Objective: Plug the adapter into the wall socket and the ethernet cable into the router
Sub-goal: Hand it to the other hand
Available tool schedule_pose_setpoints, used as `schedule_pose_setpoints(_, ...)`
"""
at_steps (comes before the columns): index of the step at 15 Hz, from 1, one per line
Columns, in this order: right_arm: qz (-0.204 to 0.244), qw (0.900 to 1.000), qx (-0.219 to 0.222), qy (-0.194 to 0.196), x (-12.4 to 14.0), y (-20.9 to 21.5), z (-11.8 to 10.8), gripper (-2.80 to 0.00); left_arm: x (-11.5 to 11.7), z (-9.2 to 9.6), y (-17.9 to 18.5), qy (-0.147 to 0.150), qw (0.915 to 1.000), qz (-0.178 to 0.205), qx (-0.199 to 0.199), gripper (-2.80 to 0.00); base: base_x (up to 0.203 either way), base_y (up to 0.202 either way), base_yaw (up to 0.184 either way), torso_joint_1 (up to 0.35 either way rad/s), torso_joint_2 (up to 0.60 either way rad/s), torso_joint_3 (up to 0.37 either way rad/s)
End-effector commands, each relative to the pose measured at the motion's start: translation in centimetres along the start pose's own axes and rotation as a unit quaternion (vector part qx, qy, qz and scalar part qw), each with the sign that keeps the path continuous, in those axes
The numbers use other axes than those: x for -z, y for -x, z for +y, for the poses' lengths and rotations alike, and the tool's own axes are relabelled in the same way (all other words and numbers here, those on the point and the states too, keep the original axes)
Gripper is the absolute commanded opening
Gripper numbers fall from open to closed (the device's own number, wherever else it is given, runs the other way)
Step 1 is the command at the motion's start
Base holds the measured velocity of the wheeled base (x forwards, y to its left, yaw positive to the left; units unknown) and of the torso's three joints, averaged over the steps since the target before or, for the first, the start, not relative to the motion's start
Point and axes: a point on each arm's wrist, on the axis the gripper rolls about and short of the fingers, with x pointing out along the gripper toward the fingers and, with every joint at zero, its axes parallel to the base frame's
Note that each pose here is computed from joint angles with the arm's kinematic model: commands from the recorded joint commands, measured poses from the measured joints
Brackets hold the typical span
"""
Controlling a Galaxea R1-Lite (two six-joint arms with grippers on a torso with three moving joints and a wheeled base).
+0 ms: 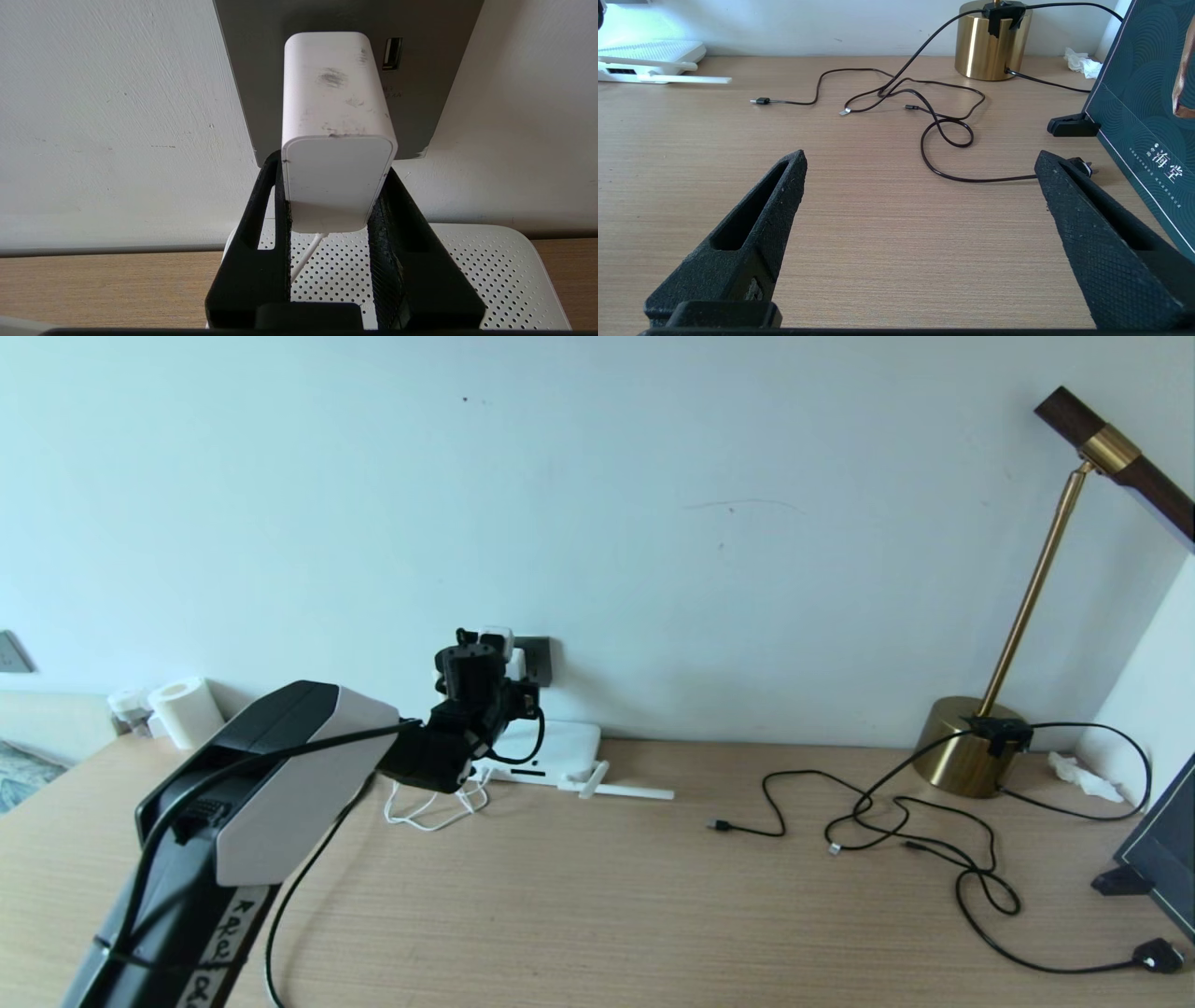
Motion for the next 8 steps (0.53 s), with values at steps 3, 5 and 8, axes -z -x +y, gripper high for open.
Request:
schedule_pose_setpoints(3,0.001,1.0,-0.001,0.0,0.04,-0.01,0.0,0.0,-0.08,-0.03,-0.15,0.0,1.0,0.0,0.0,-2.8,0.0,0.0,0.0,0.0,0.0,0.0)
schedule_pose_setpoints(5,0.0,1.0,0.0,0.0,0.01,0.0,0.0,0.0,-0.33,0.01,-0.06,-0.001,1.0,0.001,0.0,-2.8,0.0,0.0,0.0,0.0,0.0,0.0)
schedule_pose_setpoints(8,0.0,1.0,0.0,0.0,0.01,0.0,0.0,0.0,-0.14,-0.01,-0.07,-0.002,1.0,0.006,0.001,-2.8,0.0,0.0,0.0,0.0,0.0,0.0)
